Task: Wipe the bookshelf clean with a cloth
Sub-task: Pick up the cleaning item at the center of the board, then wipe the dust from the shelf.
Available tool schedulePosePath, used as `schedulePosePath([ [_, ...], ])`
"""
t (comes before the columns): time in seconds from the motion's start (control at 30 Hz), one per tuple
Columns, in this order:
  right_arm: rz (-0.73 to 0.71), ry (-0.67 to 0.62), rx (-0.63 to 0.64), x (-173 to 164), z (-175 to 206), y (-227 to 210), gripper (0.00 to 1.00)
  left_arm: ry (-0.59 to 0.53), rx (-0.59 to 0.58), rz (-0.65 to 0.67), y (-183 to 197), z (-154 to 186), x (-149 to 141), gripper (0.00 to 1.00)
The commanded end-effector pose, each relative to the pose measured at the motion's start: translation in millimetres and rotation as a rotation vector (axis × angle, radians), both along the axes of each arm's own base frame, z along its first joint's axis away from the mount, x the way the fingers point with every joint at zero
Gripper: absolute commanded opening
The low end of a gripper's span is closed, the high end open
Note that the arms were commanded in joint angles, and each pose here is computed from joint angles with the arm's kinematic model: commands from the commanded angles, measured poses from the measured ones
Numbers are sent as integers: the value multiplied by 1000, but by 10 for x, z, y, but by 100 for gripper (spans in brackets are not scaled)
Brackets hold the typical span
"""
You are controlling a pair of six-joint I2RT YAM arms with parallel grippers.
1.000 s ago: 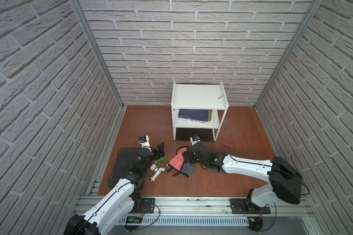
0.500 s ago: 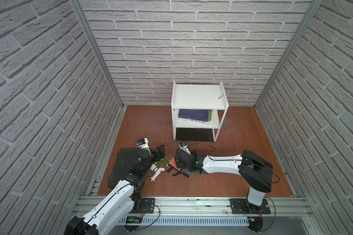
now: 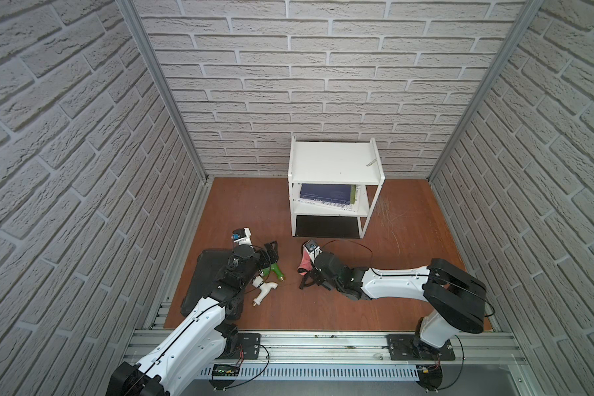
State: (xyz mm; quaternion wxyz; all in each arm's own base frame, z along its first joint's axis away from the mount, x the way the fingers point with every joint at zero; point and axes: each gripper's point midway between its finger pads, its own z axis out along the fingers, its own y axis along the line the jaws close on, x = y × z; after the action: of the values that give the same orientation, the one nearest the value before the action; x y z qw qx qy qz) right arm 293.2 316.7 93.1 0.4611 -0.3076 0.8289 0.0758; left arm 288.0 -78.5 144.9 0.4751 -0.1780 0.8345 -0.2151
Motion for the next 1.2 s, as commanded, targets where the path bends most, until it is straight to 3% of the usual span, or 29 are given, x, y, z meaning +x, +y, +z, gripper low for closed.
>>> schedulePosePath([
  [0.0,300,-401,-63,120,797,358,3,-12,4,13,35,139,29,98],
  [0.07,403,-570,-135,196,921,524,3,-2,-29,37,47,105,23,98],
  [0.17,444,-766,-214,448,1128,695,3,37,-39,140,203,-6,-14,98],
  [0.33,401,-947,-424,984,1252,756,3,64,-38,332,528,-166,-99,98],
  [0.47,465,-887,-618,1177,792,693,3,56,-16,360,601,-122,-90,98],
  [0.6,550,-748,-711,1093,-141,602,2,-51,3,204,374,110,59,98],
  [0.7,571,-697,-767,1017,-507,549,3,-119,12,104,195,332,154,98],
  [0.87,477,-683,-771,1057,-297,232,3,-202,84,-112,-261,788,351,98],
  [1.0,365,-703,-792,1087,35,-159,3,-235,245,-141,-420,1015,651,98],
  [1.17,417,-695,-810,1097,-27,-197,3,-319,371,-218,-674,1257,1108,84],
])
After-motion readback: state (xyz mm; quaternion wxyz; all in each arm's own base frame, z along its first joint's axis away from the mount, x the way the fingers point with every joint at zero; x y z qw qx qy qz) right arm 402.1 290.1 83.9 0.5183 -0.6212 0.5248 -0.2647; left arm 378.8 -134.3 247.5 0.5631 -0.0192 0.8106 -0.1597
